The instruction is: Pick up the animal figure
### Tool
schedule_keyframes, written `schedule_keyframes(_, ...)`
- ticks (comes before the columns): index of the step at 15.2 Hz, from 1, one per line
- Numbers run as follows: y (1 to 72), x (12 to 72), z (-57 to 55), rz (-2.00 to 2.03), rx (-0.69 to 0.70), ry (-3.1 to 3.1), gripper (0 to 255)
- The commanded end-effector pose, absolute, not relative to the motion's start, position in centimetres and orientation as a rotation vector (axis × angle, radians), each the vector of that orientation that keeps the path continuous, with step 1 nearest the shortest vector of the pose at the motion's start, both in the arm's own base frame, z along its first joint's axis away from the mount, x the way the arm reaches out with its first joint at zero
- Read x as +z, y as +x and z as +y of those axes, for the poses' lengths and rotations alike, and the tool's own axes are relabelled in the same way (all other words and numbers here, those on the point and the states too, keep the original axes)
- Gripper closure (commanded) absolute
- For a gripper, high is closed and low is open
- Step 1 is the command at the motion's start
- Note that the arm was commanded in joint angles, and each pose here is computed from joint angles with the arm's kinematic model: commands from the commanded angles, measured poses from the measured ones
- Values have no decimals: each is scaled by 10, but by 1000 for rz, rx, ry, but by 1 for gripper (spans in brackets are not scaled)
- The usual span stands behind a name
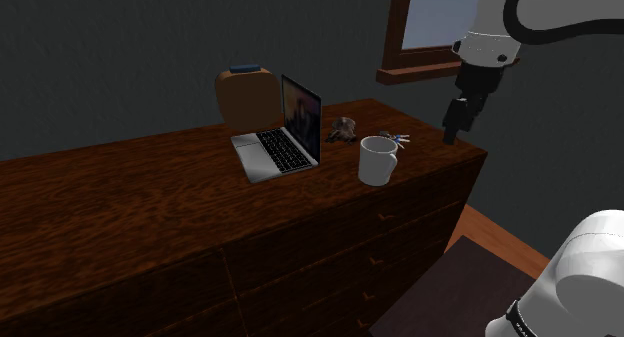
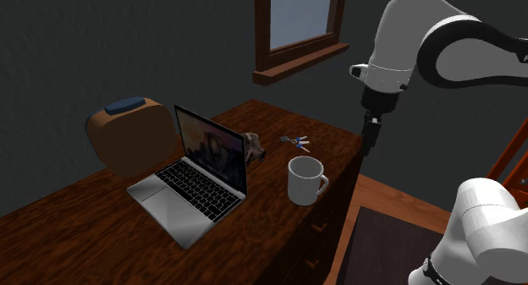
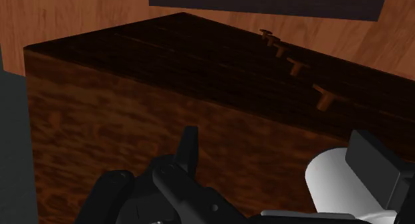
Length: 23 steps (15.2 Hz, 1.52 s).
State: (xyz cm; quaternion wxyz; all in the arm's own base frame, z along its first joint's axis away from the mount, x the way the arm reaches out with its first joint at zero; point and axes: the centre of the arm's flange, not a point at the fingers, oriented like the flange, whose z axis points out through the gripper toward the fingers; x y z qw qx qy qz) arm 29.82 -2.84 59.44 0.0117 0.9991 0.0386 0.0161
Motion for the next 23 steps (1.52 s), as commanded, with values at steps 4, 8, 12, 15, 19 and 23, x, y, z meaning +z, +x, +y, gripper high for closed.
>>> schedule_keyframes(4,333,589,-6,47,47,3092,0)
schedule_keyframes(8,382,582,20,-50,43,3058,0)
schedule_keyframes(12,432,573,43,-145,39,3021,0)
schedule_keyframes(15,470,566,59,-214,36,2991,0)
schedule_keyframes(19,523,557,76,-306,32,2950,0)
schedule_keyframes(23,576,546,89,-394,28,2905,0)
